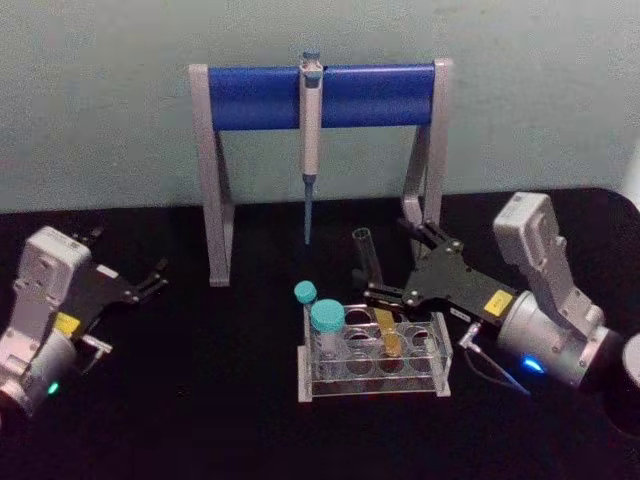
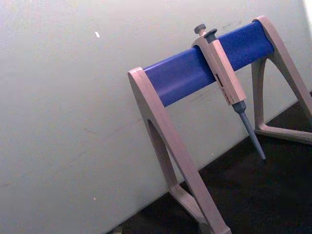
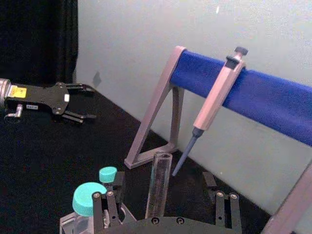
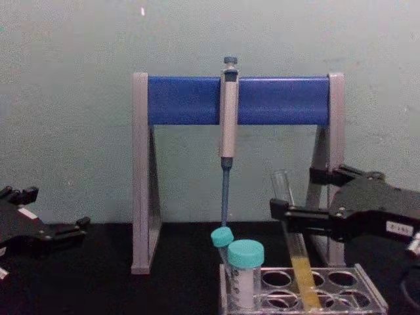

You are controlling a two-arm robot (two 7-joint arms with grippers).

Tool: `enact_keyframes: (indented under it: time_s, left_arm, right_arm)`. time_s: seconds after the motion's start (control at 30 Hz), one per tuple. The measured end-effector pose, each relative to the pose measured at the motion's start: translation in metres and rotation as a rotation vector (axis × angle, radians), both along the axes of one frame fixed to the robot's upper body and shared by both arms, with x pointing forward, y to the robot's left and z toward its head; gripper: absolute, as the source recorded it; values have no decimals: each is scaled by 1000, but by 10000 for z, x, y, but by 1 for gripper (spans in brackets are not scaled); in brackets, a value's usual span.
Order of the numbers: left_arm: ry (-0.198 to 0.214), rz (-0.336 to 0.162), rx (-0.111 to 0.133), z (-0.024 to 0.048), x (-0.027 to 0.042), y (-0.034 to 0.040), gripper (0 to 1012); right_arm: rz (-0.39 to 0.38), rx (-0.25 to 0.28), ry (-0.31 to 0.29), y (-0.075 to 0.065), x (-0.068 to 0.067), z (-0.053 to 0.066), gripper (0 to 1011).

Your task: Pick up the test tube from the test tube rack, shake it, then place it back into the test tube rack.

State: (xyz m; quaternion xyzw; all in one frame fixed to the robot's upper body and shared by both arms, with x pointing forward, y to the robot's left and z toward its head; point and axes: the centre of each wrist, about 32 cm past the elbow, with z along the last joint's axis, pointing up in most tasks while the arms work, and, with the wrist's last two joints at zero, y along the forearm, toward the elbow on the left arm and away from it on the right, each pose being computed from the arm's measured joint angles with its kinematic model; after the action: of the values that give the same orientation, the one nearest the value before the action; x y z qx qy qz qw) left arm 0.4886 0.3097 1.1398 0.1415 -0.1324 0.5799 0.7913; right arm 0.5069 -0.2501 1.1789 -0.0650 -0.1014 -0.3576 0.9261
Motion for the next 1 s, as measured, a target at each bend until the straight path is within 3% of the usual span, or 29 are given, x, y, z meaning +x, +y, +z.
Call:
enact_keyframes:
  time_s: [0.47, 1.0]
  left_arm:
    - [0, 0, 0, 0, 0, 0, 1001]
    - [0, 0, 0, 0, 0, 0, 1001]
  right_arm:
    - [8, -1, 86, 53, 90, -11, 1000]
    - [5, 2, 127, 60, 134, -32, 1000]
